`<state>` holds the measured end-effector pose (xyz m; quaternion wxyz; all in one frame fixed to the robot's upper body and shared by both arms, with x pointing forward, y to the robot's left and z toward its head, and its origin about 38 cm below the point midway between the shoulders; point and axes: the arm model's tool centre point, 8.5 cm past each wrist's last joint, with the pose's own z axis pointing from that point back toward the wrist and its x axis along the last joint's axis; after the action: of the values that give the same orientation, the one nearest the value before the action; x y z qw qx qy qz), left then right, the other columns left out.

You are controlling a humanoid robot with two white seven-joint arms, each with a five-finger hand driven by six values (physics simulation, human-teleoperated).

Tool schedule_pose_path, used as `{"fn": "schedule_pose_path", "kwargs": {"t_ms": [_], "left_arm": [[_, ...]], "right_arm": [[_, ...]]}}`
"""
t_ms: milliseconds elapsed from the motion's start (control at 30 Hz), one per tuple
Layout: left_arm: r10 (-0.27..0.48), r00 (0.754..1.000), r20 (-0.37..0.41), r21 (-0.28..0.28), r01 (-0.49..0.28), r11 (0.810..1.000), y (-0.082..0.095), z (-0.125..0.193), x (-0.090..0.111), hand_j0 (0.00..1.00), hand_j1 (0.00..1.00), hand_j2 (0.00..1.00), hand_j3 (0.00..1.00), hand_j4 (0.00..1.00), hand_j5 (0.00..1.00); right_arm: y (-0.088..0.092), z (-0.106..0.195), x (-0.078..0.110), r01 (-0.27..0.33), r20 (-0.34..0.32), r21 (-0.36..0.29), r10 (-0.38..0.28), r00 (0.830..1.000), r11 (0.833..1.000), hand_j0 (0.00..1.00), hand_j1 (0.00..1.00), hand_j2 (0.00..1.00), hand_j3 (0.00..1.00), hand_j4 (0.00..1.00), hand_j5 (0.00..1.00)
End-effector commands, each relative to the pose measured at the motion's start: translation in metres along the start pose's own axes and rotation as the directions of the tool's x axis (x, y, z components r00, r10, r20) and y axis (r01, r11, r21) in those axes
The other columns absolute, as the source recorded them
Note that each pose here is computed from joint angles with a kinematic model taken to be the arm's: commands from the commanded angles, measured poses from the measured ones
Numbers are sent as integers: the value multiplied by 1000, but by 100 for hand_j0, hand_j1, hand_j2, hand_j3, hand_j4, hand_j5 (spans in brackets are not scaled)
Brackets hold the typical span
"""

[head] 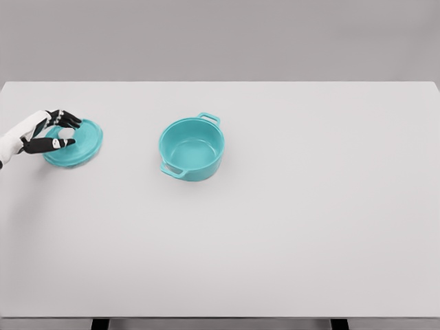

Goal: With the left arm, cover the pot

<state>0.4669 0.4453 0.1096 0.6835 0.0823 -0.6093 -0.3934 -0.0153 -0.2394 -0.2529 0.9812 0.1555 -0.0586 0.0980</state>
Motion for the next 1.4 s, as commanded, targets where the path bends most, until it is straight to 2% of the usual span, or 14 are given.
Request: {"fn": "schedule_pose_path", "kwargs": {"t_ms": [0,133,233,333,567,633,700,800,833,1067,1267,1367], "left_arm": [[1,1000,2,-1,-1,1000,0,0,0,35,35,35,35,35,35],[-7,1000,27,-6,7,1000,-1,-2,7,34,34,34,34,34,34],[-51,988,147,-33,56,998,-4,-12,46,34,34,34,34,34,34],[-83,967,240,-65,101,993,-16,-21,78,34,34,34,34,34,34],[-131,922,364,-100,179,979,-34,-29,123,34,34,34,34,34,34],[-124,916,382,-139,190,972,-54,-37,129,34,34,34,34,34,34],[-137,911,388,-149,209,966,-61,-41,131,34,34,34,34,34,34],[-143,906,399,-156,221,963,-63,-41,136,35,35,35,35,35,35],[-146,906,398,-174,230,957,-68,-42,135,35,35,35,35,35,35],[-173,919,354,-204,257,945,-73,-51,138,35,35,35,35,35,35],[-169,903,394,-229,274,934,-92,-65,155,35,35,35,35,35,35],[-152,896,417,-233,267,935,-101,-72,164,35,35,35,35,35,35]], "right_arm": [[0,0,0,-1,0,0,1,1000,1000,100,100,100,100,100,100],[0,0,0,-1,0,0,1,1000,1000,100,100,100,100,100,100],[0,0,0,-1,0,0,1,1000,1000,100,100,100,100,100,100],[0,0,0,-1,0,0,1,1000,1000,100,100,100,100,100,100],[0,0,0,-1,0,0,1,1000,1000,100,100,100,100,100,100],[0,0,0,-1,0,0,1,1000,1000,100,100,100,100,100,100],[0,0,0,-1,0,0,1,1000,1000,100,100,100,100,100,100],[0,0,0,-1,0,0,1,1000,1000,100,100,100,100,100,100],[0,0,0,-1,0,0,1,1000,1000,100,100,100,100,100,100],[0,0,0,-1,0,0,1,1000,1000,100,100,100,100,100,100],[0,0,0,-1,0,0,1,1000,1000,100,100,100,100,100,100],[0,0,0,-1,0,0,1,1000,1000,100,100,100,100,100,100]]}}
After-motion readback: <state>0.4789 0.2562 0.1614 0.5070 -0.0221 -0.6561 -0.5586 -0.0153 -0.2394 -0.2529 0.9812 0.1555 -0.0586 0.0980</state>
